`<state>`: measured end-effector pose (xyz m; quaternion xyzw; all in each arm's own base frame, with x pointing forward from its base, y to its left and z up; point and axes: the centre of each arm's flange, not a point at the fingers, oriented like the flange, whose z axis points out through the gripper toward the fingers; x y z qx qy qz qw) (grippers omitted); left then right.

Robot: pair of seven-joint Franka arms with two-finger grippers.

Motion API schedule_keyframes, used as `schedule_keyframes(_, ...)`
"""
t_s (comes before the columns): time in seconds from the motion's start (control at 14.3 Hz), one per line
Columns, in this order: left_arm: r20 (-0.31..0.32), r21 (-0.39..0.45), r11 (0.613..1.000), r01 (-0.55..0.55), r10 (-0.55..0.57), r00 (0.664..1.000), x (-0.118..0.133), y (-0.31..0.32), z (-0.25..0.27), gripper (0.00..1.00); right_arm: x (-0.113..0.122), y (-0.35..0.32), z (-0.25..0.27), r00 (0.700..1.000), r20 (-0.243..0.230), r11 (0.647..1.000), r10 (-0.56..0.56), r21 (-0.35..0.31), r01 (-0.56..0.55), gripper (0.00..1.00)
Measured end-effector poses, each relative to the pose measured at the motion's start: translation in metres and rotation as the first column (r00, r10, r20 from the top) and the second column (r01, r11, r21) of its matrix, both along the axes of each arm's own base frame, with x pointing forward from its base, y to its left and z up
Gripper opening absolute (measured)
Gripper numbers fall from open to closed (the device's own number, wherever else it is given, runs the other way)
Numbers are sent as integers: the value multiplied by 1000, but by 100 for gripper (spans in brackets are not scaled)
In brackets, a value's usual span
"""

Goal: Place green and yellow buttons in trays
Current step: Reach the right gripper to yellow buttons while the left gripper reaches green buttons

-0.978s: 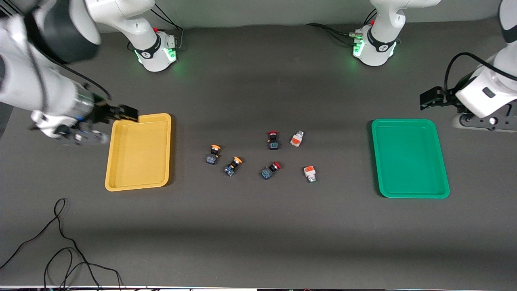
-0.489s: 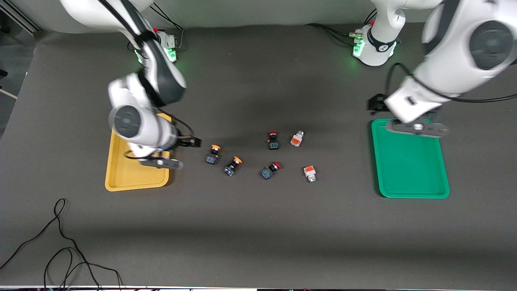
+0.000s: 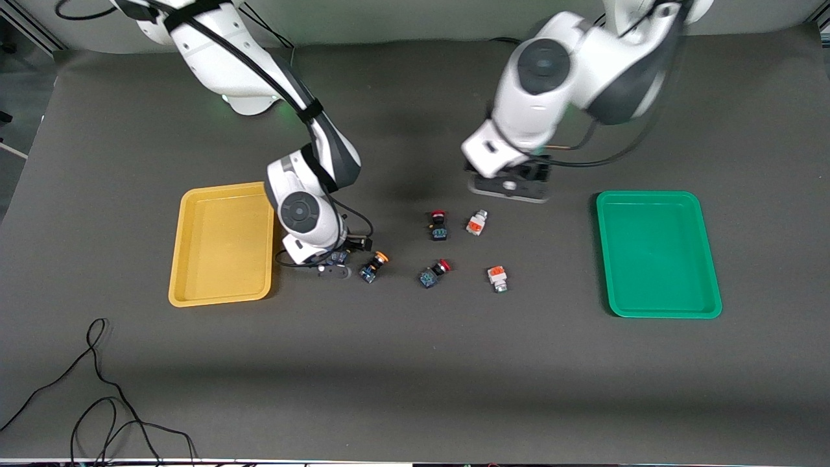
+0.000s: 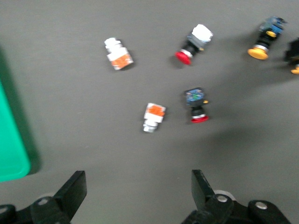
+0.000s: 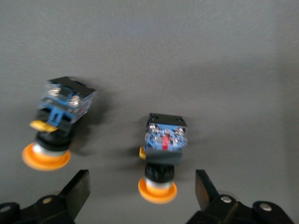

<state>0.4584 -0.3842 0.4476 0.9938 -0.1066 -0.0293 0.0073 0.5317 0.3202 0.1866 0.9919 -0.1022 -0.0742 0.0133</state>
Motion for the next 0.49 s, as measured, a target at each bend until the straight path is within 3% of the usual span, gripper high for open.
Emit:
schedule_keyframes(0.28,-20,14,998,62,-62,998,-4,-15,-28,100,-8,-11,-22,1000,-11,1000,-9,-18,9,100)
schedule_keyframes(0.49,-22,11,998,66,-65,998,7,-13,-76,100,-7,-14,-21,1000,-8,1000,-13,-20,13,88)
